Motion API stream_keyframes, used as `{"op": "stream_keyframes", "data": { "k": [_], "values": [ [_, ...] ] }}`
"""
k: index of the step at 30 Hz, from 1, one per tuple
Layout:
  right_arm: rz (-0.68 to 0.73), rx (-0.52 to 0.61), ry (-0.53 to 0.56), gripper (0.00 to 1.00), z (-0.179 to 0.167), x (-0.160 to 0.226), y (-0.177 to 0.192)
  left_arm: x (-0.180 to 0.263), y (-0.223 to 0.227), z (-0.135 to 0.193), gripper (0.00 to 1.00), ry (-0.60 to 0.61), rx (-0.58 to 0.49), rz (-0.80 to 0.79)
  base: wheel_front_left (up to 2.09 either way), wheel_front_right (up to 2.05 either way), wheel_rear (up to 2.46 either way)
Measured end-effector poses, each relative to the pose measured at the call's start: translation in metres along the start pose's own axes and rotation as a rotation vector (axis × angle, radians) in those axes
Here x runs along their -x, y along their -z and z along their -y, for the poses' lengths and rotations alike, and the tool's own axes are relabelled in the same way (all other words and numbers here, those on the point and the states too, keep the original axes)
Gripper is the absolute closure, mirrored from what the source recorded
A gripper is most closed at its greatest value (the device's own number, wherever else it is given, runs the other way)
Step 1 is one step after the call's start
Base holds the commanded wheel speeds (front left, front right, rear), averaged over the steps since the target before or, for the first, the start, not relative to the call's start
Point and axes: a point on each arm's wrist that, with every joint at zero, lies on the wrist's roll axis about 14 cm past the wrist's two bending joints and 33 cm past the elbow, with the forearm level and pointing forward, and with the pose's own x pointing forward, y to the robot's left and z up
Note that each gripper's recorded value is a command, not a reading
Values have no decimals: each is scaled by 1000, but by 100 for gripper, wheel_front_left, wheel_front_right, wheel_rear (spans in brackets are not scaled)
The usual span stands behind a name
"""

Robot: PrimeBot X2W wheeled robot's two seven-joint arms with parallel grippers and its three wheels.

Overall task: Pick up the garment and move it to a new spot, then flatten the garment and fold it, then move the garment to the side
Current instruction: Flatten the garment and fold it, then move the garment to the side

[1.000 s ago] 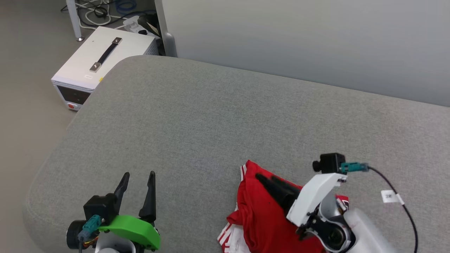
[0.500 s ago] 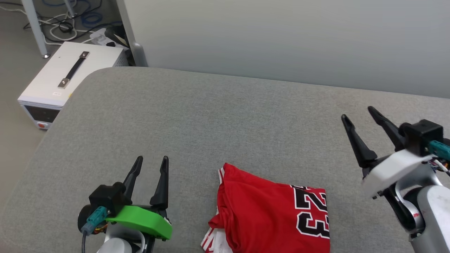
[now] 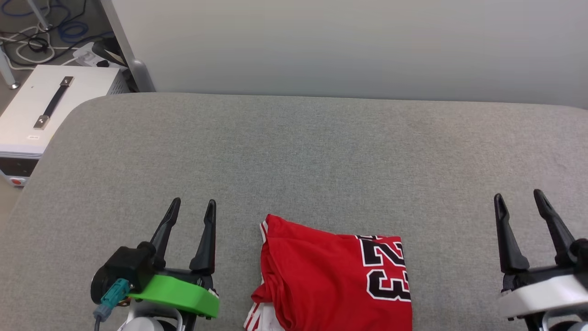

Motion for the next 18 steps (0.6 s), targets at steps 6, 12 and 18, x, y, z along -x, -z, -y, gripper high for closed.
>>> {"op": "stream_keyframes", "data": {
  "k": [6,12,18],
  "values": [
    [-9,-40,66,0,-2,17,13,9,8,-1,0,-6,-13,-26,0,0,0],
    [-24,-62,84,0,-2,23,23,15,14,3,0,1,-17,-48,0,0,0],
    [-35,-68,85,0,-4,23,27,16,14,5,0,4,-16,-49,0,0,0]
  ]
}}
